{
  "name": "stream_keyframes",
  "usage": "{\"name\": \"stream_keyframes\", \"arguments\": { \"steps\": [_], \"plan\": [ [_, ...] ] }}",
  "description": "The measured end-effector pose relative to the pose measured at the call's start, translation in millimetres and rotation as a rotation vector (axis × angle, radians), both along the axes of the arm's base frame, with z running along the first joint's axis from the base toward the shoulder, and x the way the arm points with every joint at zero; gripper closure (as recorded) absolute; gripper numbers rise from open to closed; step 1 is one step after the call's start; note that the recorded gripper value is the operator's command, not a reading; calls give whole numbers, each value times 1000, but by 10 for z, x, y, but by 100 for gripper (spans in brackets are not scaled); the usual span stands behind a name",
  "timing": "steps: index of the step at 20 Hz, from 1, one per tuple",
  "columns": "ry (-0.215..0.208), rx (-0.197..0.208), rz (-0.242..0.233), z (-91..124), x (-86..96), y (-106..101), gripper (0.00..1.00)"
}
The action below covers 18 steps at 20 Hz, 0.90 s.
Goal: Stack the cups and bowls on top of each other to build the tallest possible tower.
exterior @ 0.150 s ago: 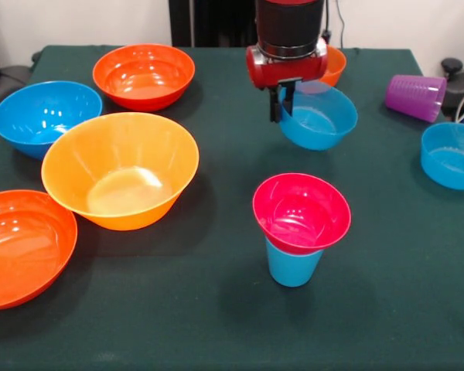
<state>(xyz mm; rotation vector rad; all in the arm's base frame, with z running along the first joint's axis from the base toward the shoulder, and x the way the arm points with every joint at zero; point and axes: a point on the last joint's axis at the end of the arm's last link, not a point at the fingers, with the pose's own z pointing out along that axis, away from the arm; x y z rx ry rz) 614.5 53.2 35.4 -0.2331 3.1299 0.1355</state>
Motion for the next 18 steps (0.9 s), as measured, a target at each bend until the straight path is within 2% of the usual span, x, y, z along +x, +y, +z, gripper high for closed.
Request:
{"name": "stream_keyframes", "arguments": {
  "steps": [4, 7, 13, 18],
  "plan": [
    [8, 21, -12, 84, 130, 21, 100],
    [20, 59, -23, 234, 235, 79, 100],
    [48, 101, -24, 457, 308, 91, 100],
    [107, 135, -28, 601, 360, 14, 100]
  ]
}}
